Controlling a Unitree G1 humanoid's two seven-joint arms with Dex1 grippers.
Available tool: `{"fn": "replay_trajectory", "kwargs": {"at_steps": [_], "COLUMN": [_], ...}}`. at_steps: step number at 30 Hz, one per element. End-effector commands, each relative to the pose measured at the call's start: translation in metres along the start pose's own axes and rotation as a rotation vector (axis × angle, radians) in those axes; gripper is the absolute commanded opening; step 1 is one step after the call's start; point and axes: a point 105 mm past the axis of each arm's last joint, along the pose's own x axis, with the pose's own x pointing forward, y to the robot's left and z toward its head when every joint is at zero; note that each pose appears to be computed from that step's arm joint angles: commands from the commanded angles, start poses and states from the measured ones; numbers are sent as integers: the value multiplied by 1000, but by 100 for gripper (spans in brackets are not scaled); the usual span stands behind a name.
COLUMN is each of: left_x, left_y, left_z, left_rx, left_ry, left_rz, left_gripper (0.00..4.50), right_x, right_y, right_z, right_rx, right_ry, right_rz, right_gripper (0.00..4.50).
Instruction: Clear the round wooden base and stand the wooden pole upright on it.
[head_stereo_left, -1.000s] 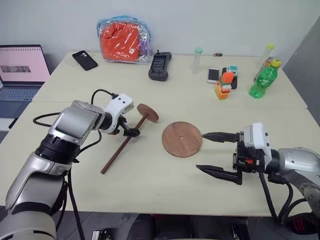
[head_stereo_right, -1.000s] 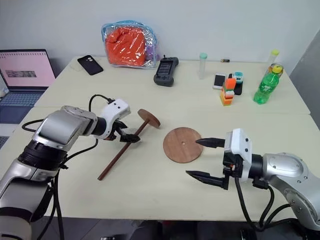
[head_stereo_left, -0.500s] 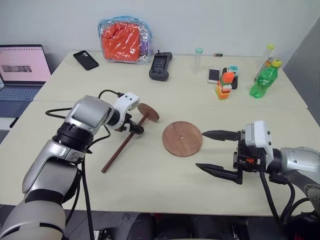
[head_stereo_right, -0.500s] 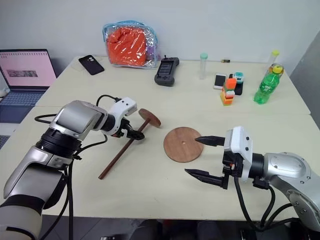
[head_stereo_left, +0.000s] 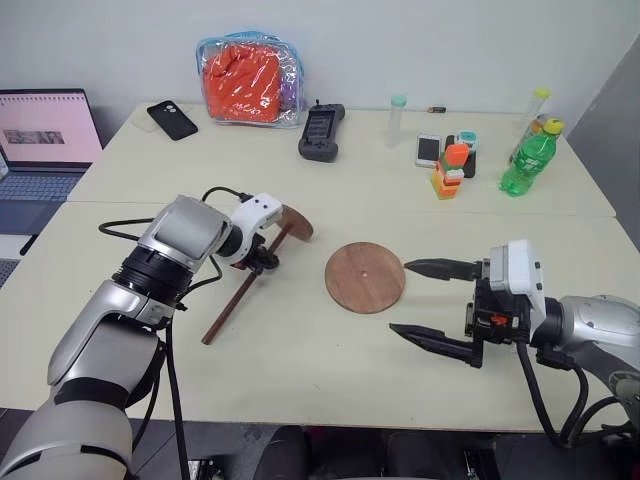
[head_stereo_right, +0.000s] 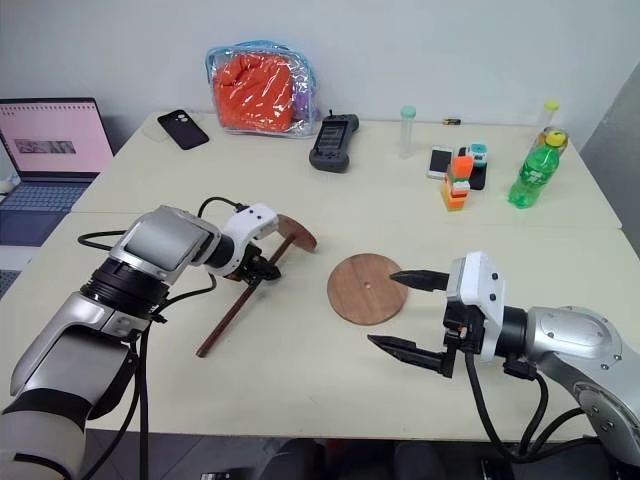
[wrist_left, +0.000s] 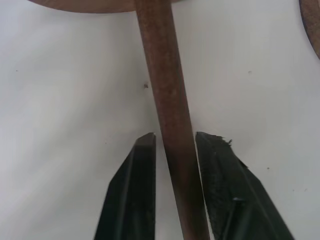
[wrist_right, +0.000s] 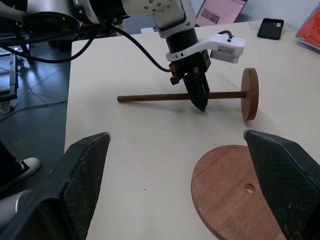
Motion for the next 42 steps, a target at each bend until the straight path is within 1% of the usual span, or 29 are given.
{"fn": "replay_trajectory", "kwargs": {"at_steps": [1, 3, 5, 7, 8, 9, 10, 11, 13, 15, 17, 22, 25, 30, 34, 38, 42], "left_x": [-14, -21, -32, -47, -59, -68, -75, -83, -91, -99, -102, -84, -73, -68, -66, -55, -49], "left_y": [4, -1, -9, -20, -28, -35, -40, -45, -51, -66, -79, -99, -105, -113, -123, -129, -131], "left_z": [15, 24, 40, 61, 77, 84, 87, 94, 99, 109, 113, 114, 117, 122, 133, 136, 135], "left_rx": [33, 22, 35, 46, 49, 38, 26, 24, 24, 58, 104, 153, 125, 176, 167, 154, 159], "left_ry": [-71, -130, -240, -399, -535, -608, -662, -745, -836, -971, -1077, -1185, -1236, -1293, -1362, -1380, -1386], "left_rz": [14, -18, -65, -126, -181, -234, -265, -301, -324, -357, -366, -324, -317, -285, -280, -285, -291], "left_gripper": [31, 26, 26, 26, 26, 26, 26, 26, 26, 26, 26, 26, 26, 26, 26, 26, 26], "right_x": [0, -2, -4, -8, -10, -12, -15, -18, -22, -25, -27, -26, -26, -26, -21, -20, -20], "right_y": [5, 4, 3, 1, 0, -1, -1, -2, -4, -7, -8, 0, 0, 2, 2, -10, -13], "right_z": [7, 8, 8, 8, 8, 9, 9, 9, 9, 10, 7, -7, -15, -18, -25, -36, -39], "right_rx": [-32, -35, -38, -41, -44, -45, -47, -48, -51, -69, -97, -43, -15, -11, 63, 95, 108], "right_ry": [-10, -3, 9, 21, 27, 32, 38, 47, 58, 60, 84, 154, 201, 216, 216, 254, 255], "right_rz": [7, 3, -2, -14, -23, -32, -41, -55, -77, -128, -175, -202, -239, -246, -270, -351, -373], "right_gripper": [450, 450, 450, 450, 450, 450, 450, 450, 450, 450, 450, 450, 450, 450, 450, 450, 450]}}
